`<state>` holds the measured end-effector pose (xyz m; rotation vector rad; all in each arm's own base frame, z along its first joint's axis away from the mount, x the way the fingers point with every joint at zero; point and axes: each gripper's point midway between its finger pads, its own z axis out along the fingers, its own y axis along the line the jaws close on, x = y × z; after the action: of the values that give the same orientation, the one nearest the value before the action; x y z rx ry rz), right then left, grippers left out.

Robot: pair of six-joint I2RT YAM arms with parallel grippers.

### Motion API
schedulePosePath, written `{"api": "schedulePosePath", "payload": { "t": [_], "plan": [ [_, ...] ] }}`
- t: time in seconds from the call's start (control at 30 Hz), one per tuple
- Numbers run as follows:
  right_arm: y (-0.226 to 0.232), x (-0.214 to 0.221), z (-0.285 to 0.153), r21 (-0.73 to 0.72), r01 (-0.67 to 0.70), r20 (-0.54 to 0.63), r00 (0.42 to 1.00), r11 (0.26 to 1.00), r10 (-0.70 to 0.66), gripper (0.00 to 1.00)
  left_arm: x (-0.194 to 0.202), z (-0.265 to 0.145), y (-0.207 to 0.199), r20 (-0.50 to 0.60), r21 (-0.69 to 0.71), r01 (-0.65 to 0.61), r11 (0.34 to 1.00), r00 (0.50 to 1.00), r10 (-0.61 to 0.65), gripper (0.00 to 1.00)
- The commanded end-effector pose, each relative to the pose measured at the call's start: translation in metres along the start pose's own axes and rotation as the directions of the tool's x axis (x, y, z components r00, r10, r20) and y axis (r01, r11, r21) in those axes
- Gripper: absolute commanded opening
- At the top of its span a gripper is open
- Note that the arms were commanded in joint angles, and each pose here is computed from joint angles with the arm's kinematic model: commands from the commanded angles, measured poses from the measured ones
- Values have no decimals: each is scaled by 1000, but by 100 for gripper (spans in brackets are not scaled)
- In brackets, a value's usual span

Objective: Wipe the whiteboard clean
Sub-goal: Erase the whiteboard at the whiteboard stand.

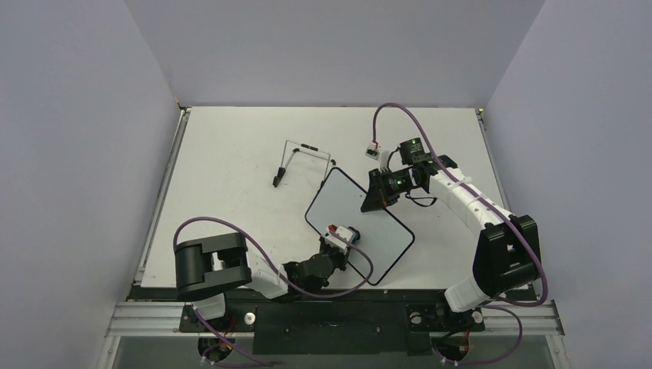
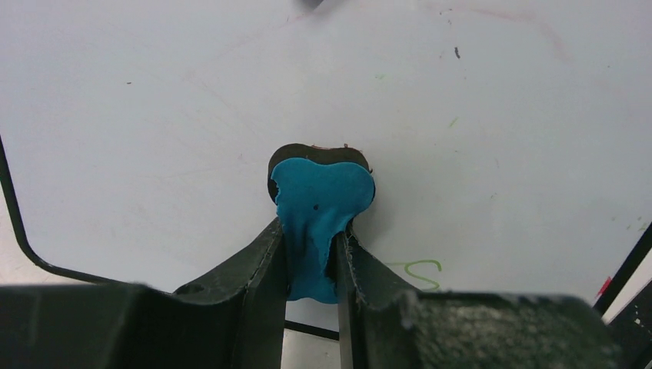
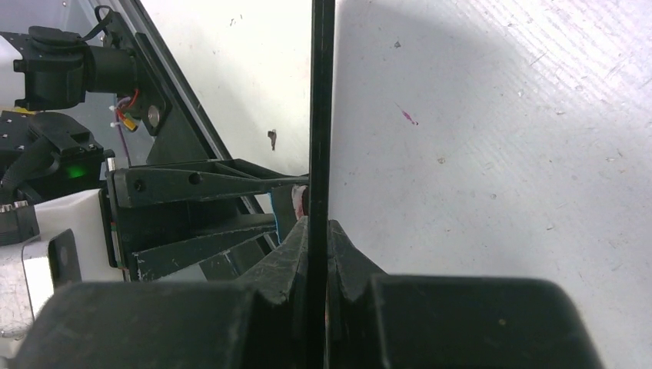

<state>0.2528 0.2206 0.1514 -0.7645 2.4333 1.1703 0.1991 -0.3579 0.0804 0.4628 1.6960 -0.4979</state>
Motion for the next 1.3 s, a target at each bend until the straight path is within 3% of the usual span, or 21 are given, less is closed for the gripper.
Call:
{"api": "schedulePosePath", "payload": {
  "t": [0.0,0.17,0.3,0.67,1.27],
  "plan": [
    [57,-13,-13,-226,29,55,998,974,-17,0,-11,0,-11,53,43,22,999,998,-25,0],
    [58,-14,-14,-226,31,61,998,974,-17,0,-3,0,48,21,-160,110,981,994,-108,0],
    [57,-13,-13,-225,27,59,998,974,-13,0,-8,-7,67,39,-182,153,971,988,-148,0],
    [53,-10,-9,-225,18,55,998,974,-6,0,-20,-18,5,57,133,146,980,986,-155,0],
    [55,-7,-6,-262,17,48,999,965,-4,0,-12,-20,4,50,145,197,970,977,-206,0]
  ]
}}
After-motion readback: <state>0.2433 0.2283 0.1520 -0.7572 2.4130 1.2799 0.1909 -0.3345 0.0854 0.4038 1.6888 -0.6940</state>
